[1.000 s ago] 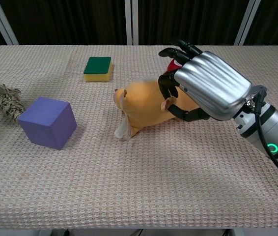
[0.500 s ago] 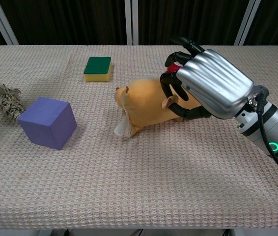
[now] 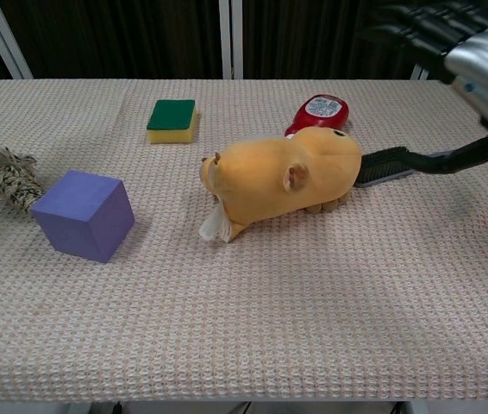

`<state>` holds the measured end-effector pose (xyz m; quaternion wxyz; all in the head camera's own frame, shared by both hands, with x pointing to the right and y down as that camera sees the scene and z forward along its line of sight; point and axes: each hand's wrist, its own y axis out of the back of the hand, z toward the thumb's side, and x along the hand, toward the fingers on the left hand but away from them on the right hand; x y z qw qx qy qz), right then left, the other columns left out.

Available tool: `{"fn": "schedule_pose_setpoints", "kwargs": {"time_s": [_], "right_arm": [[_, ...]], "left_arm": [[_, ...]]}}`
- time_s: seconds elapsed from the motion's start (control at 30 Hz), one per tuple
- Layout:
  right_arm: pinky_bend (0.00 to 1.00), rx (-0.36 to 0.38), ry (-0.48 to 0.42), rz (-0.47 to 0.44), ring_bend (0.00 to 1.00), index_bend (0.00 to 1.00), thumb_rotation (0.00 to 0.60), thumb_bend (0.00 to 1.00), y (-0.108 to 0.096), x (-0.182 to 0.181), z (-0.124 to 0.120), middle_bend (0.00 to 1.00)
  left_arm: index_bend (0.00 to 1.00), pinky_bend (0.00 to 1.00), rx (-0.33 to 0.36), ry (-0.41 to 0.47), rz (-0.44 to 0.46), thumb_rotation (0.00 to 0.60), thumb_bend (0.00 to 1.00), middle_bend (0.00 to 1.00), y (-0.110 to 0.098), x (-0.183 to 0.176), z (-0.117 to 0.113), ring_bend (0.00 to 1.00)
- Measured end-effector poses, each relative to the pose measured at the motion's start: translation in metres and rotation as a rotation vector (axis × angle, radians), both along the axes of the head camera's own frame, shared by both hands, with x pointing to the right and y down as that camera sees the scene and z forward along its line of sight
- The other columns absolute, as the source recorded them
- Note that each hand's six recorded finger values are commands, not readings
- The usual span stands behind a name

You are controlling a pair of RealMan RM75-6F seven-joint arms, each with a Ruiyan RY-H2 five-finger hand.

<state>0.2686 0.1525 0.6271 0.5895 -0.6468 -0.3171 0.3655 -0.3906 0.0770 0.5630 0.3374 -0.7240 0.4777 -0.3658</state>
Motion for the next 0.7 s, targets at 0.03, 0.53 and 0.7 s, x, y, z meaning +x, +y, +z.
{"fn": "schedule_pose_setpoints", "kwargs": {"time_s": [0.03, 0.53, 0.7], "right_arm": [[0.0, -0.002, 0.021, 0.033, 0.0, 0.0, 0.6, 0.2, 0.0, 0.017, -0.006, 0.0], [0.0, -0.136, 0.255, 0.603, 0.0, 0.0, 0.6, 0.22, 0.077, 0.224, -0.093, 0.0], [0.0, -0.162, 0.271, 0.601, 0.0, 0.0, 0.6, 0.23, 0.087, 0.23, -0.086, 0.0]], "left_arm": [[0.11, 0.19, 0.006, -0.03, 0.0, 0.395, 0.06, 0.09, 0.005, -0.003, -0.001, 0.07], [0.11, 0.18, -0.042, -0.574, -0.106, 0.345, 0.06, 0.09, 0.153, -0.072, -0.026, 0.06], [0.11, 0.18, -0.053, -0.589, -0.141, 0.344, 0.06, 0.09, 0.172, -0.081, -0.032, 0.06]]}}
